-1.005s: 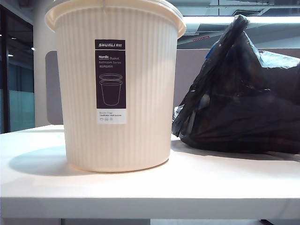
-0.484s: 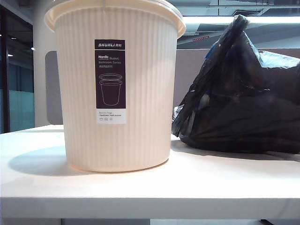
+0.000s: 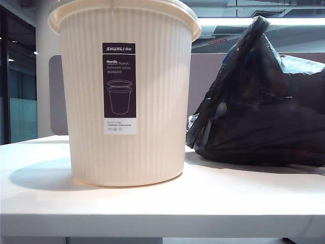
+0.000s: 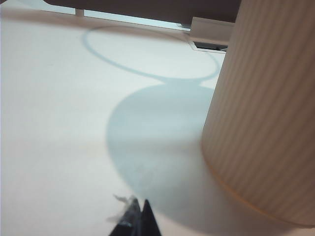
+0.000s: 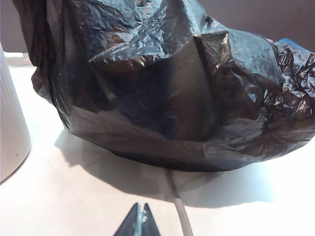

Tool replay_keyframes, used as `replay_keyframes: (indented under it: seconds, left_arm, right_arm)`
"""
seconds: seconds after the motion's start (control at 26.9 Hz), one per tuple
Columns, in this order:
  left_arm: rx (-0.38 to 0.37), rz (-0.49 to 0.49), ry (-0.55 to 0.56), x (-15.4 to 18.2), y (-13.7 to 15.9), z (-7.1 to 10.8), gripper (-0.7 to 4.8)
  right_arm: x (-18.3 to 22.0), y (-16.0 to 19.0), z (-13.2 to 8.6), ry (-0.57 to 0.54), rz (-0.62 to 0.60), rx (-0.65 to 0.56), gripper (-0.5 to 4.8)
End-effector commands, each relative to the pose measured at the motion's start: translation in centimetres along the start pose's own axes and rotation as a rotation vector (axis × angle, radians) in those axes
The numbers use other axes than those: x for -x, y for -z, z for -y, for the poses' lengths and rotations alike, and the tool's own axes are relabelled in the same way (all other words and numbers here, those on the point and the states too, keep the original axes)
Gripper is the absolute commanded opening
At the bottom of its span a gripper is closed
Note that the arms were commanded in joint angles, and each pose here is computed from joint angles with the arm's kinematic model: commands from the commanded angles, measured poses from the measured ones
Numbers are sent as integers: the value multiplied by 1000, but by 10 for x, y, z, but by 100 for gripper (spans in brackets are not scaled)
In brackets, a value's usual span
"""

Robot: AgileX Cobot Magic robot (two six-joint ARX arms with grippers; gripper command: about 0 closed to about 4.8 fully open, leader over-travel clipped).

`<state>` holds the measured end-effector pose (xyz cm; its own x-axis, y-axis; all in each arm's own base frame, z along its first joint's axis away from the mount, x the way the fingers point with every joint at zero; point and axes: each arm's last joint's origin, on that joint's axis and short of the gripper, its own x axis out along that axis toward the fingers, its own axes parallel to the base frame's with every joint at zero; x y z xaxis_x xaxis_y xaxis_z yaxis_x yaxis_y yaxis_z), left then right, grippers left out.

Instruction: Open the ring lid of the trash can, pull out the black garbage bag inside, and place it on the table.

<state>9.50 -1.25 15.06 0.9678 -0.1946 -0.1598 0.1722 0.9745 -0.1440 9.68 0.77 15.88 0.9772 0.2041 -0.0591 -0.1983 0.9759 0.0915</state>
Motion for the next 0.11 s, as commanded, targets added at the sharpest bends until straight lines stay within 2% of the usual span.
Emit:
replay_keyframes:
  seconds: [0.04,0.11]
  left_arm:
    - [1,-8,1,0,1,0,-6]
    - [1,-8,1,0,1,0,-6]
  right_arm:
    - [0,-1,0,-3,12,2,-5]
    - [0,-1,0,-3,12,2,-4]
